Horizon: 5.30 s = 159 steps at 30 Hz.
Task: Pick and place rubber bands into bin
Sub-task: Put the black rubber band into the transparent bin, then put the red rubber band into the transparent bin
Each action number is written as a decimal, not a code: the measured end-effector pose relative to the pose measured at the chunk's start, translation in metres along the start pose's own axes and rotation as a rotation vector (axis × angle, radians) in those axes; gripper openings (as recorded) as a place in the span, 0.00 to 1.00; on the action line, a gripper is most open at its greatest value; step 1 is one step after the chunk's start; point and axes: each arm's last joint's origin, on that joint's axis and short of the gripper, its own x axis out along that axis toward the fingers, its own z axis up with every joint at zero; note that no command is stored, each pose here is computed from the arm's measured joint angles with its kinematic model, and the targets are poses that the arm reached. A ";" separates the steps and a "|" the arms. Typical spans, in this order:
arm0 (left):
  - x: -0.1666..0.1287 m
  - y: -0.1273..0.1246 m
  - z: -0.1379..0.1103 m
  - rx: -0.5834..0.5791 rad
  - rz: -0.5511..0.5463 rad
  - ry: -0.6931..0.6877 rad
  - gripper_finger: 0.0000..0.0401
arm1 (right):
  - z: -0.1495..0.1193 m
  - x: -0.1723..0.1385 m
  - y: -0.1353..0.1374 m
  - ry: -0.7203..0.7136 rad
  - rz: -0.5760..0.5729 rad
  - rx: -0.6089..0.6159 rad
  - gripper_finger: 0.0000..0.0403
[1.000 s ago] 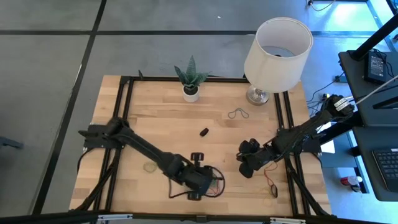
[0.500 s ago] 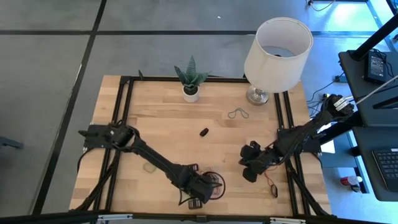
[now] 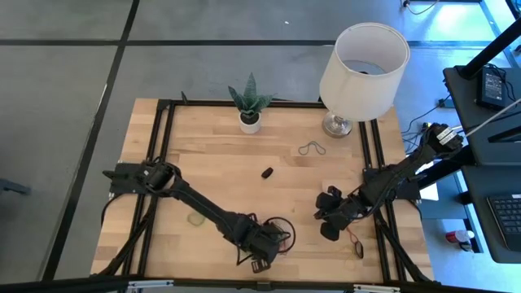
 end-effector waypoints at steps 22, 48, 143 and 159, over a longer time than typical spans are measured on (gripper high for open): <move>-0.066 0.050 0.055 0.019 -0.007 -0.158 0.18 | -0.008 -0.004 0.012 -0.006 0.068 0.077 0.01; -0.119 0.188 -0.039 0.254 -0.047 -0.353 0.00 | 0.083 -0.011 0.005 -0.250 -0.108 0.228 0.00; -0.120 0.246 -0.134 0.211 -0.202 -0.415 0.01 | 0.127 0.078 0.135 0.013 -0.020 0.210 0.10; -0.120 0.246 -0.134 0.196 -0.205 -0.412 0.01 | 0.134 0.079 0.130 0.013 -0.013 0.185 0.41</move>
